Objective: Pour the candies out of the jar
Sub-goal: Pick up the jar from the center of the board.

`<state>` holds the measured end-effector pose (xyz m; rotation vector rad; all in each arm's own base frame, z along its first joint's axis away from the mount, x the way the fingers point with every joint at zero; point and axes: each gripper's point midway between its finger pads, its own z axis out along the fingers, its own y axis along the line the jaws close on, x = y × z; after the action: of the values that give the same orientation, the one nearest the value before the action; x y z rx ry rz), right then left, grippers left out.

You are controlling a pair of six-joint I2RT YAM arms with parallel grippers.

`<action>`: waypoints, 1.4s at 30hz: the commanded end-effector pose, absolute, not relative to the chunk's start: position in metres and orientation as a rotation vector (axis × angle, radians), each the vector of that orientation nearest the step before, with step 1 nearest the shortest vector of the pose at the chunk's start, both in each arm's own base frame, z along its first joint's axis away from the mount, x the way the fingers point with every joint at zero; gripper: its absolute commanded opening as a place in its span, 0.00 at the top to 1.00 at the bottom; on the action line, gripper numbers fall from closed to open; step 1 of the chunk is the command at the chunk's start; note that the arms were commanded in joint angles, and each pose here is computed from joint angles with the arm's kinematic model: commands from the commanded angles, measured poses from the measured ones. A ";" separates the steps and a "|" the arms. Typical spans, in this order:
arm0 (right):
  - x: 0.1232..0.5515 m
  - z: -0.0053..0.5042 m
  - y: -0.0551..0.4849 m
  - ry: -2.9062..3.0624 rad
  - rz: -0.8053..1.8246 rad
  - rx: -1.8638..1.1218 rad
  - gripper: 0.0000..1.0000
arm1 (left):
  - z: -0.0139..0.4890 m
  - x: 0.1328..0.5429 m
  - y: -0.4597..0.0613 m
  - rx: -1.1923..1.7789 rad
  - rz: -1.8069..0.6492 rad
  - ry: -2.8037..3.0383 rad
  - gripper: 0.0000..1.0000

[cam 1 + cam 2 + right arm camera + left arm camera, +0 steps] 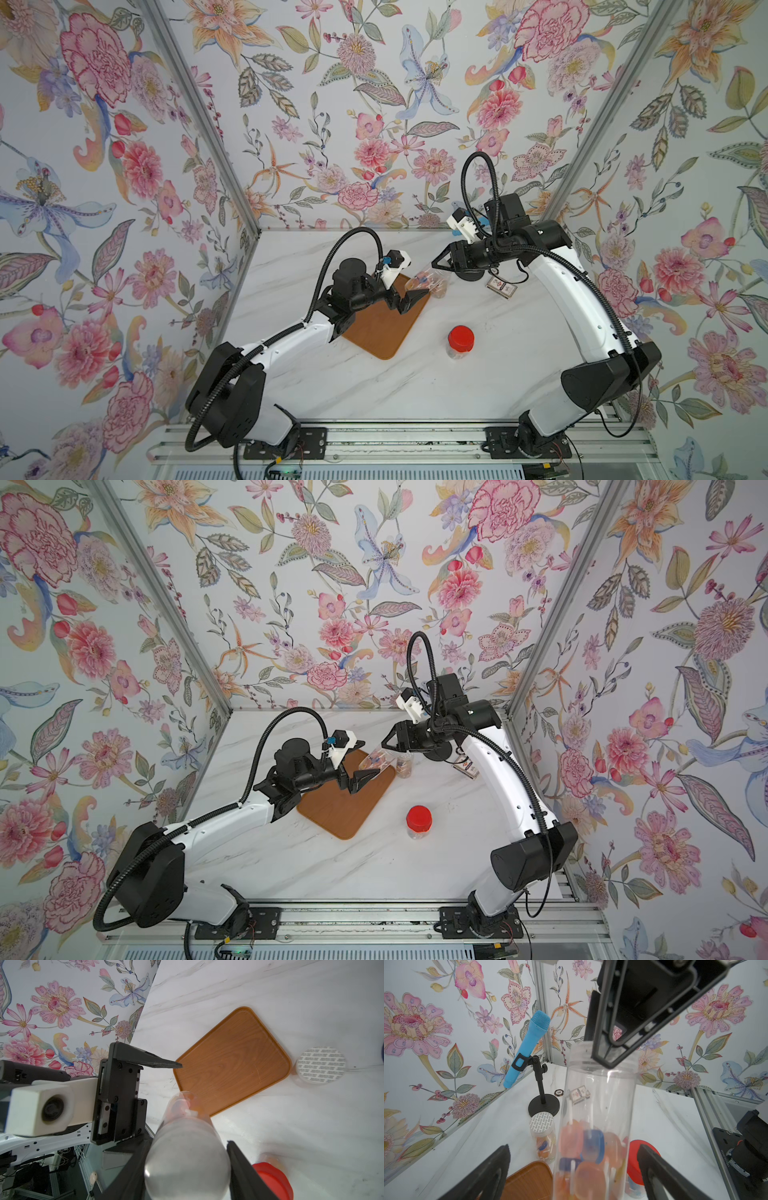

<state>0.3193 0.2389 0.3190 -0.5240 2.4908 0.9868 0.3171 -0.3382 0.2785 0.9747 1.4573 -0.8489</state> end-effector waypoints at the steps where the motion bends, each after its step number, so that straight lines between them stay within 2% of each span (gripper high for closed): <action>1: 0.310 0.330 0.247 2.457 1.047 -0.594 0.62 | 0.287 0.315 -0.350 1.028 -0.857 1.401 0.03; 17: 0.307 0.336 0.243 2.439 1.120 -0.584 0.64 | 0.274 0.318 -0.359 1.050 -0.879 1.456 0.11; 23: 0.307 0.332 0.242 2.447 1.117 -0.581 0.64 | 0.277 0.322 -0.361 1.046 -0.882 1.457 0.27; 30: 0.307 0.331 0.242 2.444 1.121 -0.571 0.64 | 0.277 0.323 -0.360 1.037 -0.883 1.466 0.39; 34: 0.311 0.334 0.244 2.429 1.133 -0.535 0.59 | 0.279 0.322 -0.361 1.025 -0.891 1.469 0.49; 38: 0.322 0.338 0.242 2.398 1.119 -0.461 0.33 | 0.283 0.321 -0.360 1.015 -0.897 1.463 0.60; 40: 0.329 0.340 0.236 2.393 1.073 -0.403 0.25 | 0.284 0.321 -0.360 1.007 -0.898 1.465 0.82; 41: 0.333 0.340 0.233 2.391 1.053 -0.370 0.23 | 0.285 0.322 -0.360 1.002 -0.898 1.467 0.89; 42: 0.337 0.343 0.230 2.382 1.033 -0.334 0.21 | 0.285 0.323 -0.359 0.992 -0.896 1.470 0.90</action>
<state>0.3294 0.2394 0.3243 -0.4274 2.4449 1.0740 0.3162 -0.3578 0.2675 1.0347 1.5029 -0.9028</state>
